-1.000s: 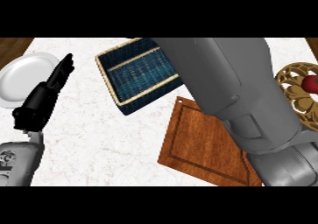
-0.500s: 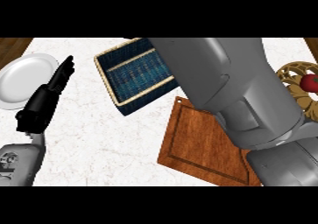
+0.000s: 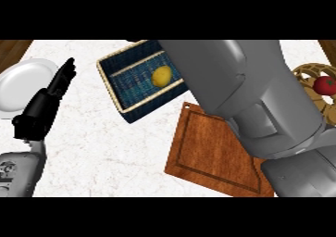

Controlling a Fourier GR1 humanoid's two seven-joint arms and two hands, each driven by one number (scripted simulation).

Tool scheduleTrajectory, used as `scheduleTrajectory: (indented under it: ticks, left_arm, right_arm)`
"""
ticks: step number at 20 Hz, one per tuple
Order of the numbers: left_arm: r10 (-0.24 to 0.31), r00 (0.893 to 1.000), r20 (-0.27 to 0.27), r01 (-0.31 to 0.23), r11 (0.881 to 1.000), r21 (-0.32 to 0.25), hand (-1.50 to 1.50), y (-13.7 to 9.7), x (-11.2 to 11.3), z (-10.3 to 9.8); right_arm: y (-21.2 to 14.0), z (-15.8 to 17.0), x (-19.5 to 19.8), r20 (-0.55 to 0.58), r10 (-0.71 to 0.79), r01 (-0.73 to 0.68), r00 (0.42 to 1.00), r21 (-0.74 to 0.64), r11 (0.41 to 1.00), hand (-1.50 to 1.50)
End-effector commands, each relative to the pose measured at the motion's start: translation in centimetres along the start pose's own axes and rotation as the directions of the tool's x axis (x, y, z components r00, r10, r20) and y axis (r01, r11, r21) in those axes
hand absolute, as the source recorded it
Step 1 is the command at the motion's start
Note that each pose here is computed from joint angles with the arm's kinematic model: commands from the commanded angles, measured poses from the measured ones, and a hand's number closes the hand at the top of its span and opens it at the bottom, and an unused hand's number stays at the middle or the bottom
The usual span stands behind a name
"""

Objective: Pick the lemon from the cutting board and place it in the basket

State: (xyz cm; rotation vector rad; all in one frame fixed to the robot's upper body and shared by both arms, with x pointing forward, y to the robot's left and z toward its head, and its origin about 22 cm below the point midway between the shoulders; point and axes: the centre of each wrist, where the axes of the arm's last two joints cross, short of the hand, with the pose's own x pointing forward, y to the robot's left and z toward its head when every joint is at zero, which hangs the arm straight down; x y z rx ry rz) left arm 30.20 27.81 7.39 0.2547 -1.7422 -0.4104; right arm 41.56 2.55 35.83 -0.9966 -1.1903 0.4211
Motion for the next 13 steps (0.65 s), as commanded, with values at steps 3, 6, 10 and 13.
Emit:
scheduleTrajectory:
  ticks: [3, 6, 10, 13]
  left_arm:
    - [0.0, 1.0, -0.016, 0.0, 1.0, 0.017, 0.0, 0.3, -0.1, 0.7]
    - [0.004, 0.999, -0.033, -0.003, 0.999, 0.035, 0.0, 0.6, -0.6, 1.0]
    - [-0.011, 0.998, -0.061, 0.014, 0.999, 0.05, 0.0, 2.7, -1.9, 1.8]
    - [-0.01, 0.998, -0.066, 0.014, 0.998, 0.058, 0.0, 1.1, -2.0, 2.5]
  right_arm:
    - [-2.7, -0.3, 0.0, -0.063, -0.358, 0.33, 0.931, -0.269, 0.905, -1.5]
    - [-4.8, -1.1, -0.5, -0.051, -0.474, 0.427, 0.879, -0.356, 0.831, -1.5]
    - [-4.6, -2.9, -2.3, -0.038, -0.526, 0.455, 0.849, -0.452, 0.767, -1.5]
    - [-6.0, -2.2, -2.1, -0.028, -0.558, 0.477, 0.83, -0.483, 0.734, -1.5]
